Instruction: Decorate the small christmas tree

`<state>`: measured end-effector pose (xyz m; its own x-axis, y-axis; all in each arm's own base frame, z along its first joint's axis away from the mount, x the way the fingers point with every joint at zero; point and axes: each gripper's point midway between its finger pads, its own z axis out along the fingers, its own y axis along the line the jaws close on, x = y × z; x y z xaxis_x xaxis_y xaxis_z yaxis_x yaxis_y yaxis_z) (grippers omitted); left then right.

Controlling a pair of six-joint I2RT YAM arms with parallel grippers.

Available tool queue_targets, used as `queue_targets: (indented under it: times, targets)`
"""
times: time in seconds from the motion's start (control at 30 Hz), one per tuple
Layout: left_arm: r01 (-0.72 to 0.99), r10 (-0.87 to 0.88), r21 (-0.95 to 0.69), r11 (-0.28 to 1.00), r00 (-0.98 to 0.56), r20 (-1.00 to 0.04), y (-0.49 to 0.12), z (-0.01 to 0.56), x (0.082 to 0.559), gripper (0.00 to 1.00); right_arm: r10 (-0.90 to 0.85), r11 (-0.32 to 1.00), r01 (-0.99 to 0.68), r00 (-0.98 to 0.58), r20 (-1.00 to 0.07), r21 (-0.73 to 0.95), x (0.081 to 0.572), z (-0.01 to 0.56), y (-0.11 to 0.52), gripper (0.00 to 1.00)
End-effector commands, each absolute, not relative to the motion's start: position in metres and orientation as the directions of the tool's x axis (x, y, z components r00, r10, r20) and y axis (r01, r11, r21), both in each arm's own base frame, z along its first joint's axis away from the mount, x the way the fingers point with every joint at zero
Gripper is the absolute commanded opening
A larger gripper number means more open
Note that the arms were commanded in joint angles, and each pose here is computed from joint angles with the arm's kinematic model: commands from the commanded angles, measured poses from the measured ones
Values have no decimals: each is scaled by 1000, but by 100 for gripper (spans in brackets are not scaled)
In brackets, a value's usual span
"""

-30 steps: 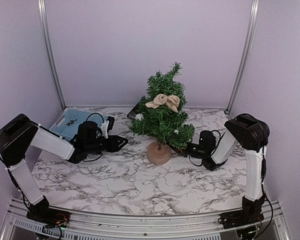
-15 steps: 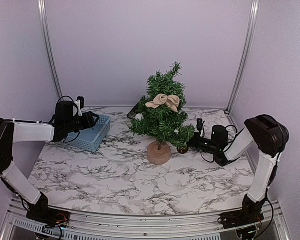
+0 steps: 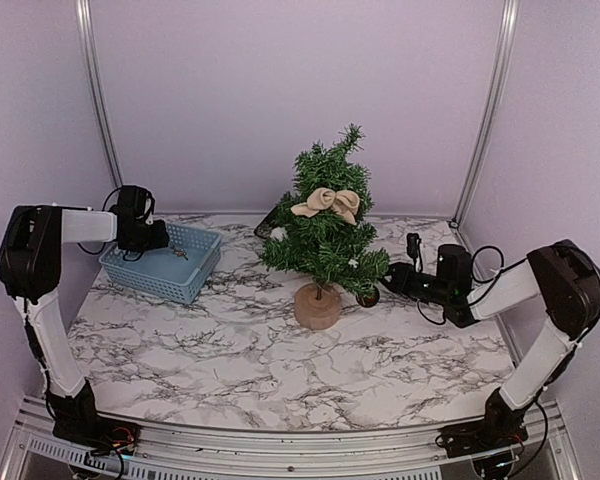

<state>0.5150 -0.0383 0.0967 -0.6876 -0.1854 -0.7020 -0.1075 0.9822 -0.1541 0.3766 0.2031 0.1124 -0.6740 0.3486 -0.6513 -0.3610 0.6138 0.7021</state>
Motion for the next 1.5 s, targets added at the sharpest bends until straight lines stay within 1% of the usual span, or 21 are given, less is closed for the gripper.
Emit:
queue_targets:
  times: [0.0,0.07,0.17,0.27,0.5,0.67,0.93,1.07,1.27,1.37,1.47]
  targets:
    - [-75,-231,-258,963,-719,-656,-46,85,521,44,322,662,-353,-663,-676,661,373,114,190,33]
    - [-65,-254,-300,952,-715,-651,-51,82,528,44,313,674,-355,-657,-686,648,372,116,187,33]
    - [-88,-297,-341,936,-720,-627,-54,70,535,44,304,685,-361,-648,-698,633,372,122,186,33]
    - [-108,-341,-380,919,-703,-624,-55,65,546,44,302,688,-364,-642,-705,627,373,126,185,33]
    - [-172,-411,-418,892,-692,-593,-53,43,559,41,308,691,-360,-638,-705,627,378,128,184,33]
    - [-204,-425,-410,889,-701,-573,-52,29,559,35,310,688,-356,-644,-700,632,380,125,185,33]
    - [-195,-427,-424,884,-706,-565,-62,22,563,27,309,682,-356,-652,-692,639,381,121,187,33]
    - [-178,-442,-459,870,-692,-570,-66,29,566,16,307,684,-357,-650,-695,636,381,123,186,33]
    - [-182,-465,-465,866,-637,-615,-60,56,563,4,305,687,-362,-644,-702,630,379,127,184,33]
    - [-172,-467,-467,867,-604,-645,-57,77,557,0,304,686,-364,-642,-703,630,377,129,184,33]
    - [-153,-463,-468,870,-579,-672,-55,98,548,0,306,685,-370,-635,-709,627,375,134,183,32]
